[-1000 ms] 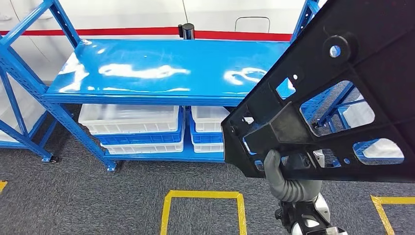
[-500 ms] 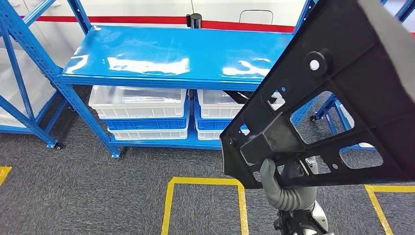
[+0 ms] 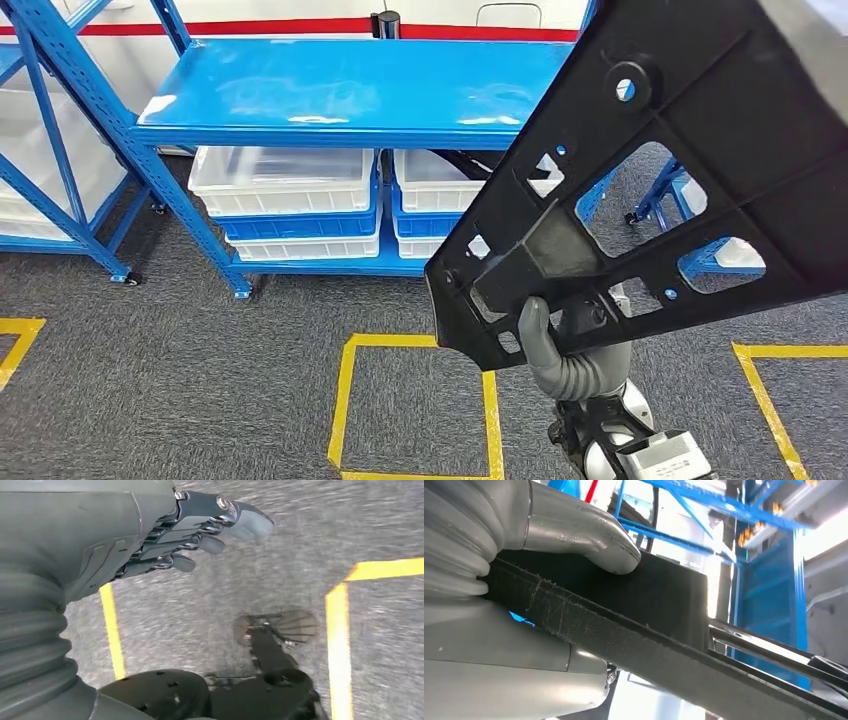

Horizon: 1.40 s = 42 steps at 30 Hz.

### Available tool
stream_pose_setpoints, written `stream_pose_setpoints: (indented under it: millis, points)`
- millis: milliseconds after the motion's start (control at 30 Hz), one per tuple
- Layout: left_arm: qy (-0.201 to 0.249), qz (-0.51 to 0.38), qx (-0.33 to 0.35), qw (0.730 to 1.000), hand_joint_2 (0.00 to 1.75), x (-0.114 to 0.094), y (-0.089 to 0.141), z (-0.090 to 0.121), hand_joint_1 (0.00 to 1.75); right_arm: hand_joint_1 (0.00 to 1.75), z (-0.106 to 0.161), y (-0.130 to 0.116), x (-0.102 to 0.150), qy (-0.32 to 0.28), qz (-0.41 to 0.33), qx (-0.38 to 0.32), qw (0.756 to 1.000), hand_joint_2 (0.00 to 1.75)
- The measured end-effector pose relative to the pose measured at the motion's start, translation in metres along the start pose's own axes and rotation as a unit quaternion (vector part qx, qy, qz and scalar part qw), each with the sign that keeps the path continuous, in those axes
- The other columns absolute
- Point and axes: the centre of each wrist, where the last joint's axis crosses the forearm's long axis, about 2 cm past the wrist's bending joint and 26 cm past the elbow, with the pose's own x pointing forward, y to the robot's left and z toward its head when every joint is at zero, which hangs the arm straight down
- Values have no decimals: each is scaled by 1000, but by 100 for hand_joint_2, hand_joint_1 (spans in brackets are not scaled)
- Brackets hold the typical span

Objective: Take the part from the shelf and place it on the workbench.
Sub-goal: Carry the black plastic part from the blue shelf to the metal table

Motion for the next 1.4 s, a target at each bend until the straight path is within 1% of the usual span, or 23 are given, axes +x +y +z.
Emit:
stream_pose_setpoints:
  millis: [100,233,400,533,700,900,1400]
  points:
    - [10,-6,7,1000,175,-3,8,0,0,175,7,3,-3,18,-11,-22,1000,175]
    - [23,-11,13,1000,175,-4,16,-2,0,175,17,2,-7,42,-8,-42,998,175]
    - [19,-12,7,1000,175,0,14,-3,0,175,22,-3,-7,52,25,-70,996,175]
    - [15,-12,4,1000,175,1,11,-3,0,175,28,-6,-6,61,50,-79,994,175]
    - [9,-17,1,1000,175,1,10,-3,0,175,32,-8,-6,60,50,-76,994,175]
    - [4,-19,-7,1000,175,2,7,-2,0,175,35,-7,-2,33,65,-64,995,175]
    - [-3,-18,-9,1000,175,2,5,-2,0,175,41,-6,1,32,79,-53,995,175]
